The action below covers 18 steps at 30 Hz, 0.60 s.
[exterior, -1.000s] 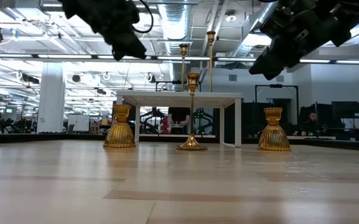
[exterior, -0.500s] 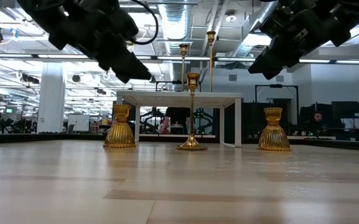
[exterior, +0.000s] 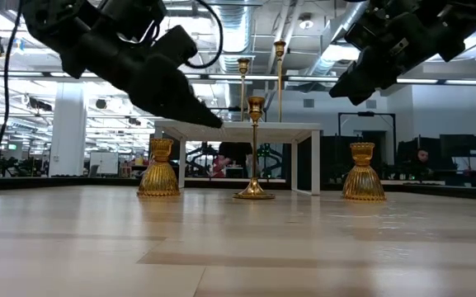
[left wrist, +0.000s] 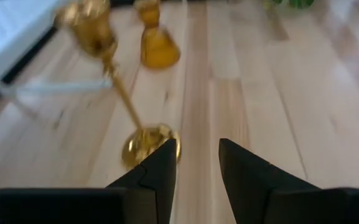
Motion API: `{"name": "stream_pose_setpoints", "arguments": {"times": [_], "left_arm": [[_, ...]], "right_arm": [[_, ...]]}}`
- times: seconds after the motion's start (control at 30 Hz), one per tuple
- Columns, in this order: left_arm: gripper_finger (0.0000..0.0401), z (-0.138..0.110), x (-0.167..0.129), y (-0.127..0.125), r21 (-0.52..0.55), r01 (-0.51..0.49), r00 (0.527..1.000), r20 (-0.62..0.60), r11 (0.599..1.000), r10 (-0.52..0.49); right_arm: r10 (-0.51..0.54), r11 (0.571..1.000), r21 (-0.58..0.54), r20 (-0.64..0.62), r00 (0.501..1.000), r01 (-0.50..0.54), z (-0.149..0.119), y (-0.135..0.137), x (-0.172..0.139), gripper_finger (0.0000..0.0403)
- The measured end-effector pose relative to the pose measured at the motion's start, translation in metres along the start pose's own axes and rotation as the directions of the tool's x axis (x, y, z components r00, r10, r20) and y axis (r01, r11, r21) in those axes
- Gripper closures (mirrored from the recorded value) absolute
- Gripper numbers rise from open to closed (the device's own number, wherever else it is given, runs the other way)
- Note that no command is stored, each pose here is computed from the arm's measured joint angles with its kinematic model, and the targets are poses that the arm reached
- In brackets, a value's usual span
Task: Pick & Place candle stick holders
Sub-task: Put the small gold candle holder on the shelf
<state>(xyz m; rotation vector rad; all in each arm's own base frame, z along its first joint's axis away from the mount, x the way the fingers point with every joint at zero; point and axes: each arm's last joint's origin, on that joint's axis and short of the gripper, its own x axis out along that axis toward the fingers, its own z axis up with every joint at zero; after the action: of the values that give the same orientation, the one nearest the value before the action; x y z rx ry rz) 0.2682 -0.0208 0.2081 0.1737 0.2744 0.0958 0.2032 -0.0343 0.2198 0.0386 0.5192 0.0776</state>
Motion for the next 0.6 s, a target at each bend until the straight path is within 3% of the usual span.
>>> {"name": "stream_pose_setpoints", "arguments": {"times": [0.13, 0.3, 0.6], "left_arm": [[0.0280, 0.000, 0.010, -0.001, 0.031, -0.056, 0.997, 0.063, 0.998, 0.053], [0.0280, -0.007, 0.017, 0.005, 0.016, -0.189, 0.981, 0.043, 0.982, 0.188], [0.0280, -0.007, 0.024, 0.007, -0.048, -0.209, 0.971, 0.109, 0.977, 0.213]], "right_arm": [[0.000, 1.000, 0.000, 0.000, 1.000, 0.000, 0.000, 0.000, 0.000, 0.0396], [0.000, 1.000, 0.000, 0.000, 1.000, 0.000, 0.000, 0.000, 0.000, 0.0396], [0.000, 1.000, -0.002, -0.001, 1.000, 0.000, 0.000, 0.000, 0.000, 0.0396]]}}
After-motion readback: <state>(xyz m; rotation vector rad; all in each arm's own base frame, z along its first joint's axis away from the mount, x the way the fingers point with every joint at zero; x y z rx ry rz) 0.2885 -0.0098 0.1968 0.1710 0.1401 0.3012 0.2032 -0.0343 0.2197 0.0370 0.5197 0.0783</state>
